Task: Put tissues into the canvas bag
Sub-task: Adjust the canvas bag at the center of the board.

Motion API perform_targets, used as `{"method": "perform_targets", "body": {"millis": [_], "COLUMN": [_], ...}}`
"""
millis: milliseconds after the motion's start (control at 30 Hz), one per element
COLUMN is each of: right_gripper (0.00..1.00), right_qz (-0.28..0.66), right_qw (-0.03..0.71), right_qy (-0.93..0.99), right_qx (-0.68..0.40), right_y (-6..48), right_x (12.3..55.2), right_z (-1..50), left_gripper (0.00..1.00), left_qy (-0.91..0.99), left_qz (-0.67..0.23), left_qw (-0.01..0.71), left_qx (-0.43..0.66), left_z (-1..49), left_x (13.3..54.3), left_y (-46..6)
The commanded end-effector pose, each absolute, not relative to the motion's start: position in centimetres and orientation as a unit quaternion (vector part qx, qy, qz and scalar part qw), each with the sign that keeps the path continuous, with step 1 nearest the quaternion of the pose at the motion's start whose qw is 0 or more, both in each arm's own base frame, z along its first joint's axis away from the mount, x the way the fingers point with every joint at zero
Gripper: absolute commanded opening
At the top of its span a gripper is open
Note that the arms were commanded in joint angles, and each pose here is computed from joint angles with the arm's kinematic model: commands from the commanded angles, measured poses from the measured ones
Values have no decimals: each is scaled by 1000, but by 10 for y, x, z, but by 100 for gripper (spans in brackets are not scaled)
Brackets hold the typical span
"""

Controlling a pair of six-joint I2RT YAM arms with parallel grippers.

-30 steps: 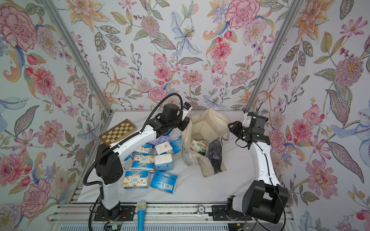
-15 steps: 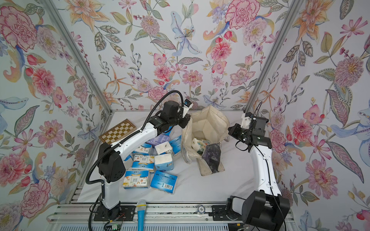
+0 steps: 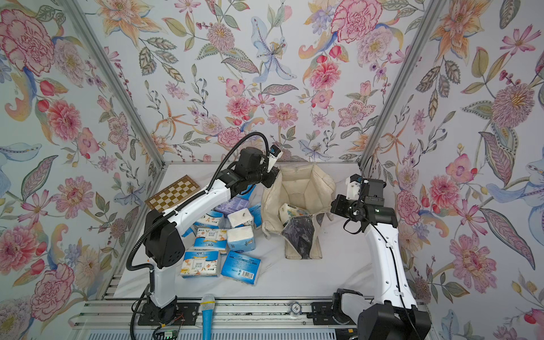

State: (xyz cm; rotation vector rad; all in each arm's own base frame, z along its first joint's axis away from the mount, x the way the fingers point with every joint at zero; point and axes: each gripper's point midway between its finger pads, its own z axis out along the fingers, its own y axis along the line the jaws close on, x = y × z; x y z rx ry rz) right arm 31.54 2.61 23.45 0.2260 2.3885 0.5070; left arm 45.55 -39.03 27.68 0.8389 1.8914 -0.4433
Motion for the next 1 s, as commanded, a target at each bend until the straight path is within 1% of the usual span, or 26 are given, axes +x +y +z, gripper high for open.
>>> {"method": "perform_targets", "body": {"millis": [0,100,200,300,433,533,700,967], "right_gripper": [0,0,0,0,0,0,1,5], "right_qz": [162,157,164,167,172,175,179,183], "right_qw": [316,325,335,343,342,337,336,335], "right_qy": [931,929,924,921,921,922,922,922], "right_qx": [84,83,80,77,73,71,68,63], "right_y": [19,17,19,20,22,24,27,34], "right_x": [306,313,319,322,322,320,320,321], "right_z": [221,227,236,240,238,234,233,231], "left_gripper": [27,37,43,51,62,62,58,58], "left_qy": [766,767,777,796,829,841,846,858], "left_qz": [-196,-201,-197,-172,-116,-101,-128,-161], "left_qw": [515,516,506,493,470,450,423,372], "left_qx": [330,324,319,305,282,281,299,315], "left_z": [301,308,311,301,272,258,250,219], "left_x": [466,463,454,439,413,388,342,296], "left_y": [-389,-386,-377,-353,-307,-283,-264,-251]}}
